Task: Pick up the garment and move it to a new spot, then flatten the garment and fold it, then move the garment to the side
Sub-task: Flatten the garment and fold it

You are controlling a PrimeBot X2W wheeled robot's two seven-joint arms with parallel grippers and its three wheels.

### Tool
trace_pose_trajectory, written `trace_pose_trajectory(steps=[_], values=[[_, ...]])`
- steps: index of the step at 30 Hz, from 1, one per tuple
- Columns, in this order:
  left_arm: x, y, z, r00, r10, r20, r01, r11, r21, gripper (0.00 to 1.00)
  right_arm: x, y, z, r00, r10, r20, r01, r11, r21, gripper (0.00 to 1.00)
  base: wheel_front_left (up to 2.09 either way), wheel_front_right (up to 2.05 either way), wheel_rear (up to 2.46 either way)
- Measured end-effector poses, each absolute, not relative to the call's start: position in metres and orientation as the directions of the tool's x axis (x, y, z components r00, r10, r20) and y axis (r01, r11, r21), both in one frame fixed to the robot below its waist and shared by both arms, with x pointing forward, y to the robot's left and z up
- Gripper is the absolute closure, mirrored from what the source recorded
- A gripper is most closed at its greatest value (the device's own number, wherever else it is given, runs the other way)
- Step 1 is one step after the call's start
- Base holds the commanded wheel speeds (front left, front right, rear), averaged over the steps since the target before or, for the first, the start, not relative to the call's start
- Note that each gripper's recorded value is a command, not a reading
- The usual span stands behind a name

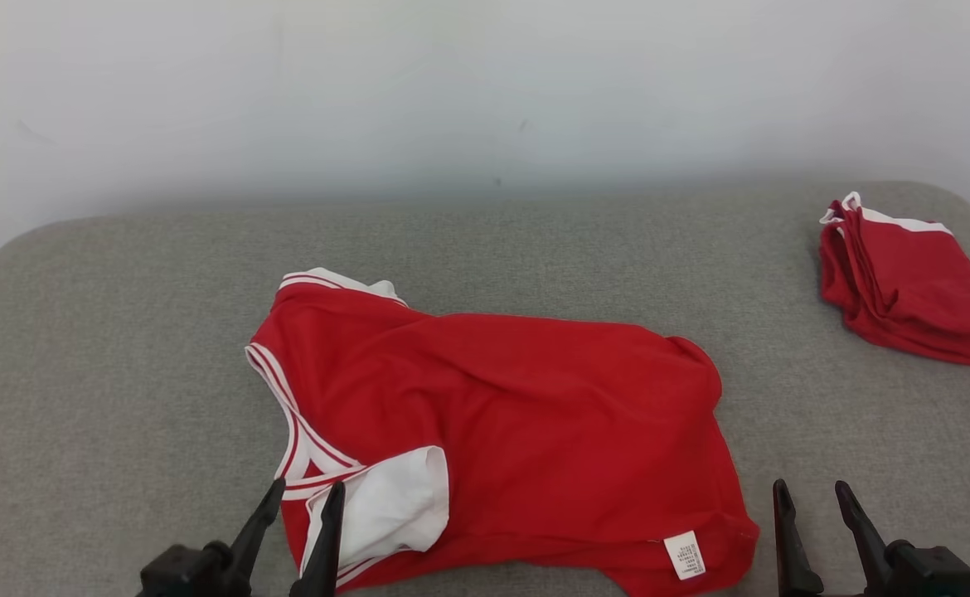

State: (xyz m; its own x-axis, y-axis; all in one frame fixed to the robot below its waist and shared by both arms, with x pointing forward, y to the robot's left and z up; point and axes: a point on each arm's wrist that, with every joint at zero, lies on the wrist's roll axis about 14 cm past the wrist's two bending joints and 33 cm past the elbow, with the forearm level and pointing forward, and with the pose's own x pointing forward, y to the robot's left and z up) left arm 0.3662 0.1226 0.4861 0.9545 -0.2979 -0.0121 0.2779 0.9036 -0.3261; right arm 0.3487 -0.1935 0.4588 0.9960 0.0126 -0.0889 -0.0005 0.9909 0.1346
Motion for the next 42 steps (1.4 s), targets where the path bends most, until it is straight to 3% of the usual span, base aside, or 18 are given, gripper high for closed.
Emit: trace_pose_trajectory(steps=[9,18,21,25,30,42], values=[[0.41,0.117,0.504,0.932,-0.364,0.006,0.356,0.91,-0.214,0.0,0.343,-0.208,0.455,0.994,-0.032,-0.102,0.046,0.99,0.133,0.0,0.0,0.0,0.0],[0.483,0.166,0.54,0.948,-0.319,-0.011,0.317,0.946,-0.067,0.0,0.35,-0.212,0.449,0.992,-0.048,-0.114,0.064,0.988,0.137,0.0,0.0,0.0,0.0],[0.503,0.181,0.543,0.956,-0.29,-0.041,0.286,0.955,-0.082,0.0,0.35,-0.215,0.445,0.99,-0.059,-0.126,0.077,0.987,0.144,0.0,0.0,0.0,0.0],[0.522,0.192,0.528,0.952,-0.275,-0.132,0.268,0.961,-0.066,0.0,0.349,-0.22,0.436,0.986,-0.079,-0.148,0.102,0.984,0.149,0.0,0.0,0.0,0.0],[0.527,0.185,0.475,0.889,-0.298,-0.347,0.296,0.953,-0.06,0.0,0.345,-0.232,0.426,0.977,-0.119,-0.178,0.145,0.979,0.145,0.0,0.0,0.0,0.0],[0.524,0.172,0.407,0.761,-0.313,-0.569,0.289,0.948,-0.135,0.0,0.346,-0.243,0.416,0.966,-0.153,-0.209,0.182,0.975,0.128,0.0,0.0,0.0,0.0]])
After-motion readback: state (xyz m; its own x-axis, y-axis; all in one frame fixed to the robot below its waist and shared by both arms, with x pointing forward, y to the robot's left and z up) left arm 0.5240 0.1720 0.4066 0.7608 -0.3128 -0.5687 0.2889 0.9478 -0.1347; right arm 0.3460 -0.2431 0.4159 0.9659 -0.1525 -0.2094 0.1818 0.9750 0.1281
